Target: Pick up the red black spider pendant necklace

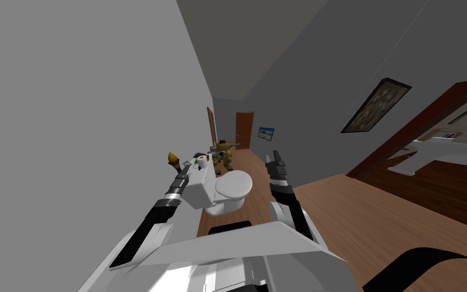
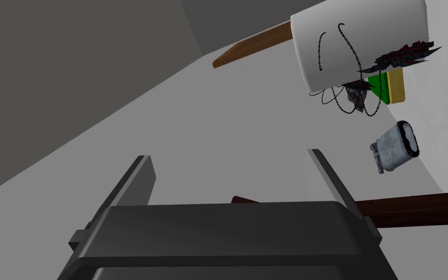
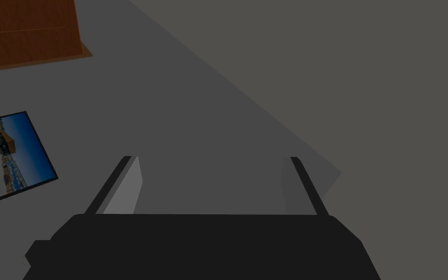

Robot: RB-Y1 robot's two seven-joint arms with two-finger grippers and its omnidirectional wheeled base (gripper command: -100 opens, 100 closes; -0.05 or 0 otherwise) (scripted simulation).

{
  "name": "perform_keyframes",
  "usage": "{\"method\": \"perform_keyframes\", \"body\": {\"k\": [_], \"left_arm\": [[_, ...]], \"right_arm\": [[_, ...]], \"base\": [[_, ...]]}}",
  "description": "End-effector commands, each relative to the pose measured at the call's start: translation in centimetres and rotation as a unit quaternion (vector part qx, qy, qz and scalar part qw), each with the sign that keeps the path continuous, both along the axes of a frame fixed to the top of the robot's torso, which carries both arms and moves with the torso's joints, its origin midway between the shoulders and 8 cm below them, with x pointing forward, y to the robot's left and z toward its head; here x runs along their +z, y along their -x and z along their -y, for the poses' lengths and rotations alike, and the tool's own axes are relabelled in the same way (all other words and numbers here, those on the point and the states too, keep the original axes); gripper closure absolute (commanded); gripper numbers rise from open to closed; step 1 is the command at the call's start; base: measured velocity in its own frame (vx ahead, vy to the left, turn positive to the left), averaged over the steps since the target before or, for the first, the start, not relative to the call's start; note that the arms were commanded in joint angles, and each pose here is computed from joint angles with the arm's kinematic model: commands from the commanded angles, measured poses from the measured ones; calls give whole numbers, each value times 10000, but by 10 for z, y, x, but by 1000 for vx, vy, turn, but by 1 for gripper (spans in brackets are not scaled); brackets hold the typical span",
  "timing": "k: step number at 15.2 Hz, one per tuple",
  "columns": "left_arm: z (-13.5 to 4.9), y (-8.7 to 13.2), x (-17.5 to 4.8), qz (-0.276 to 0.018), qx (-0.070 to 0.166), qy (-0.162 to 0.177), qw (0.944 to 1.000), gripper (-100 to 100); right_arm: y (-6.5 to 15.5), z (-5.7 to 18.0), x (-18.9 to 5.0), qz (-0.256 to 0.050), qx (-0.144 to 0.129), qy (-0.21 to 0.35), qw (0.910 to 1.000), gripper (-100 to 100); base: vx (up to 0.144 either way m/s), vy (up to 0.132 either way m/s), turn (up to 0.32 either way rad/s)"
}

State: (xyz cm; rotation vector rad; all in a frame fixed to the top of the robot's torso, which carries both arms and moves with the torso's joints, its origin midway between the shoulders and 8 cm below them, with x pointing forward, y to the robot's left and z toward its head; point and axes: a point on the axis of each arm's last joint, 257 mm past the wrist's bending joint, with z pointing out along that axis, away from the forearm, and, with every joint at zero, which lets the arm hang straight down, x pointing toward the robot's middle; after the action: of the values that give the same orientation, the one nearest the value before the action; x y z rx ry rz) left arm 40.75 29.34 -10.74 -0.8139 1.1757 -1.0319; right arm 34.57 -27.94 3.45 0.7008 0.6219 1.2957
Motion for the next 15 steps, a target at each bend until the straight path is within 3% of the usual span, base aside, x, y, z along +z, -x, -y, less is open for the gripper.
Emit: {"method": "perform_keyframes", "body": {"k": [1,2,7,15], "left_arm": [[0,-2,-12,-236,-6,-4,9997,-100],[0,-2,-12,-236,-6,-4,9997,-100],[0,-3,-41,-775,-30,-12,9970,-100],[5,2,-75,-1425,-84,18,9898,-100]], "right_arm": [[0,0,0,0,0,0,10000,0],[0,0,0,0,0,0,10000,0],[0,0,0,0,0,0,10000,0],[0,0,0,-1,-1,0,10000,0]], "base": [[30,43,-78],[28,35,-61],[41,48,-78],[93,62,-50]]}}
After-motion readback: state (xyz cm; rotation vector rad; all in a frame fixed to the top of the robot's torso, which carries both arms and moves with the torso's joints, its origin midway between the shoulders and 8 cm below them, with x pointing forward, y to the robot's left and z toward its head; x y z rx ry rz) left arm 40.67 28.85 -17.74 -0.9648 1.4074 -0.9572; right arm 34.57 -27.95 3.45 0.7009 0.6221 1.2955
